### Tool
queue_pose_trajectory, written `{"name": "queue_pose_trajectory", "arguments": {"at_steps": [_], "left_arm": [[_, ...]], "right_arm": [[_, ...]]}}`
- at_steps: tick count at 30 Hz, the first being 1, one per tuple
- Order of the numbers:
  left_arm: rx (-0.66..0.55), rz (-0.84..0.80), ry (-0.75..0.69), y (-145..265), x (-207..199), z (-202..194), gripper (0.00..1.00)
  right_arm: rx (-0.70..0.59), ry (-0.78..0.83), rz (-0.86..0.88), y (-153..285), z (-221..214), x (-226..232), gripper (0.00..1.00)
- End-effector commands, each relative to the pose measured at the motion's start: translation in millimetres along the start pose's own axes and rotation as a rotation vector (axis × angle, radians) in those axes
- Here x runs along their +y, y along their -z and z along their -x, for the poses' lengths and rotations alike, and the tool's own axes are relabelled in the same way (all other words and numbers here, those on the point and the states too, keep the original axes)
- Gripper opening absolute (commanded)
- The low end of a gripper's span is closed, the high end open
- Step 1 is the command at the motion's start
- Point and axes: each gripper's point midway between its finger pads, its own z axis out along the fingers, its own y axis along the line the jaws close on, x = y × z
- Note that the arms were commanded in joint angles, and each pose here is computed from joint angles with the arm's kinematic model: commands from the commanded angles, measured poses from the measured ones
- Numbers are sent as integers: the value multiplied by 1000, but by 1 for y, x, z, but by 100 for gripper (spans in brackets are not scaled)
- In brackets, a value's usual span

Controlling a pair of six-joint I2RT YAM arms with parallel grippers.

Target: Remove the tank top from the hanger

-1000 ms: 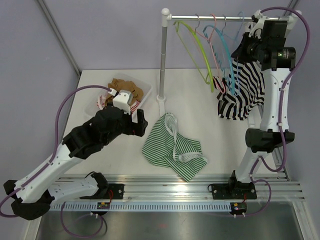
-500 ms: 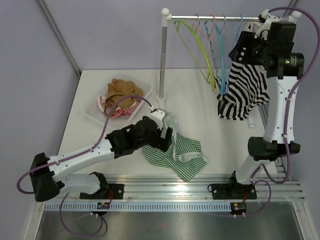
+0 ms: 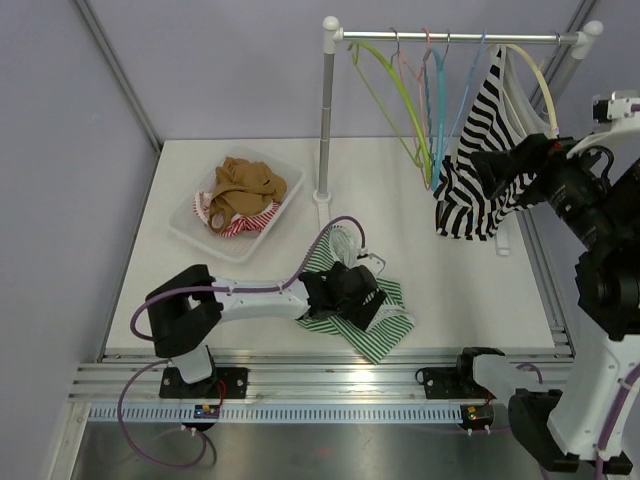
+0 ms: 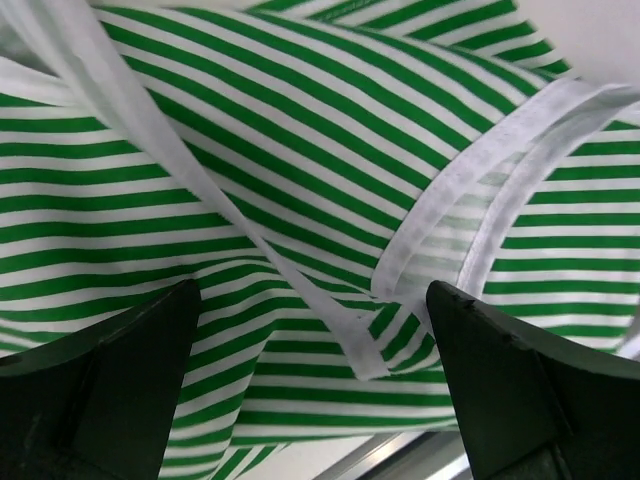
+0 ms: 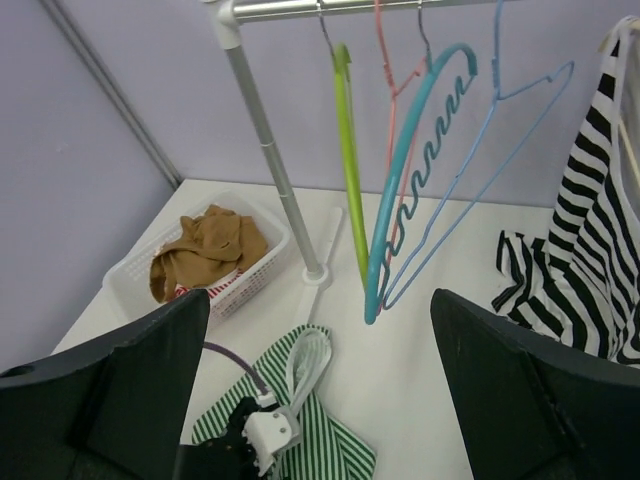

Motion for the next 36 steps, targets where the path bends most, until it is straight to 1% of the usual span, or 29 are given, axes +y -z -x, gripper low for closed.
{"name": "queue_pose_trajectory", "arguments": {"at_steps": [1,2,3,4,6,7,8,9,10,11,12,13,15,16,18,19,22,25,26,27,28,29,31,32,33,34,35,36], "left_arm": [[-35,38,26,-13,-7,11,99],[-17,38,32,-19,-7,4,99],[-4,31,30,-26,-10,-2,90],[12,19,35,-30,-12,-8,85],[20,-1,53,-37,-17,-12,72],[29,-15,58,-38,-19,-16,52],[30,-17,64,-39,-20,-16,36],[31,-18,67,-37,-20,-15,23],[21,-6,74,-36,-18,-12,3],[11,3,79,-31,-16,-9,0],[4,18,80,-26,-13,-7,0],[-47,37,97,-13,-8,8,0],[-99,98,107,4,6,21,0],[-157,99,123,25,9,38,0],[-206,153,134,48,24,51,0],[-274,185,159,70,35,66,0],[-346,249,186,106,57,85,0],[-439,285,229,156,78,109,0],[-443,307,233,166,85,110,0],[-473,319,248,182,93,117,0],[-525,339,267,205,100,135,0],[-522,367,261,216,109,136,0],[-583,397,296,250,128,160,0],[-584,410,305,260,137,164,0],[-595,442,338,268,155,171,0],[-609,405,340,282,158,182,0],[-610,436,378,289,180,186,0],[-589,420,371,286,183,190,0]], "right_arm": [[-20,-9,141,11,-5,27,99],[-27,-13,159,17,-5,32,99],[-37,-13,179,22,-5,37,99],[-43,-13,218,25,-7,44,99],[-70,-5,272,41,-5,58,99],[-81,5,316,50,-4,68,99],[-86,8,332,55,-4,72,99],[-88,11,344,57,-5,74,99],[-95,19,355,64,-6,78,100],[-96,24,355,66,-7,78,100],[-88,21,341,66,-11,76,100],[-88,29,332,69,-13,75,100],[-65,18,301,65,-23,67,99],[-67,19,295,68,-26,67,99],[-47,3,283,63,-38,61,100],[-51,3,285,67,-42,62,99],[-42,-3,282,67,-52,60,99],[-39,-4,275,66,-57,57,100],[-39,-4,275,66,-57,57,100],[-39,-6,273,65,-58,57,99],[-40,-5,273,66,-58,57,100],[-40,-7,275,66,-59,57,99],[-41,-12,274,65,-60,56,99],[-43,-11,275,65,-60,56,100],[-44,-11,275,65,-61,56,99],[-49,-10,276,66,-61,57,100],[-50,-10,276,66,-61,57,100],[-52,-7,270,66,-61,56,99]]}}
